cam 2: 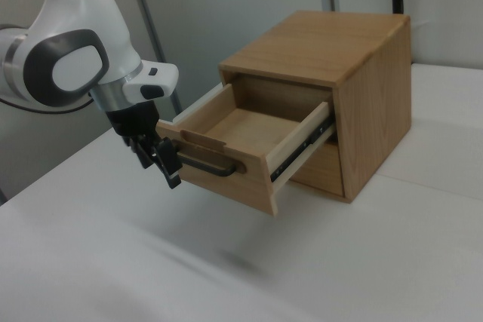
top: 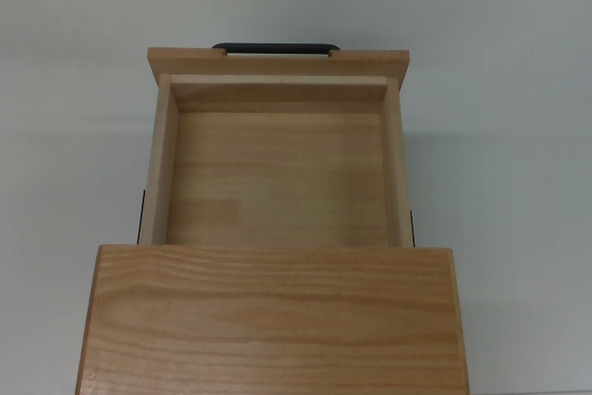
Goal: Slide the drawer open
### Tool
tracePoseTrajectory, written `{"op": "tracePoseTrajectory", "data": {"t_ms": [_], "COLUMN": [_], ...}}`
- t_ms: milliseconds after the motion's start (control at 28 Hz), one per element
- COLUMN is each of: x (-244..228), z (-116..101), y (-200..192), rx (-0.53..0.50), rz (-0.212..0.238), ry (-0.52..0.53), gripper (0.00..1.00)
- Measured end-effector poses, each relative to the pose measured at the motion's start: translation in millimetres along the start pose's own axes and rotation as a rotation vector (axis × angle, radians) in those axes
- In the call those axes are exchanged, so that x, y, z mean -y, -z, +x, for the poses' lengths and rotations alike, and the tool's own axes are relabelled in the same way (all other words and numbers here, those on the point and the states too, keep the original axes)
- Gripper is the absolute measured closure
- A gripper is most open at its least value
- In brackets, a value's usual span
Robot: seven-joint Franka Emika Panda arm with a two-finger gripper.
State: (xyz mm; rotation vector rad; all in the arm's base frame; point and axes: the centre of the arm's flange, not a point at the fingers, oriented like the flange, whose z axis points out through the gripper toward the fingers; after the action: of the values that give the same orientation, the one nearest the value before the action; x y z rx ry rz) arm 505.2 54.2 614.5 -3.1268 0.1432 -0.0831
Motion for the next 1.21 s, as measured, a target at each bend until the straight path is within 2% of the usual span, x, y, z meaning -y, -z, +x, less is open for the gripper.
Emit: {"op": "tracePoseTrajectory", "data": {"t_ms": [250, 536, 1214], "x": [-2.6, -6.2, -0.7], "z": [0.1, 3.8, 6.2], "y": [0.1, -5.7, -8.9], "rx": [0.022, 0.031, 0.036], "rz": [-0.028, -0.069, -0.073], "ry": [0.155, 0.224, 0.250], "gripper": [0.00, 0.00, 0.00]}}
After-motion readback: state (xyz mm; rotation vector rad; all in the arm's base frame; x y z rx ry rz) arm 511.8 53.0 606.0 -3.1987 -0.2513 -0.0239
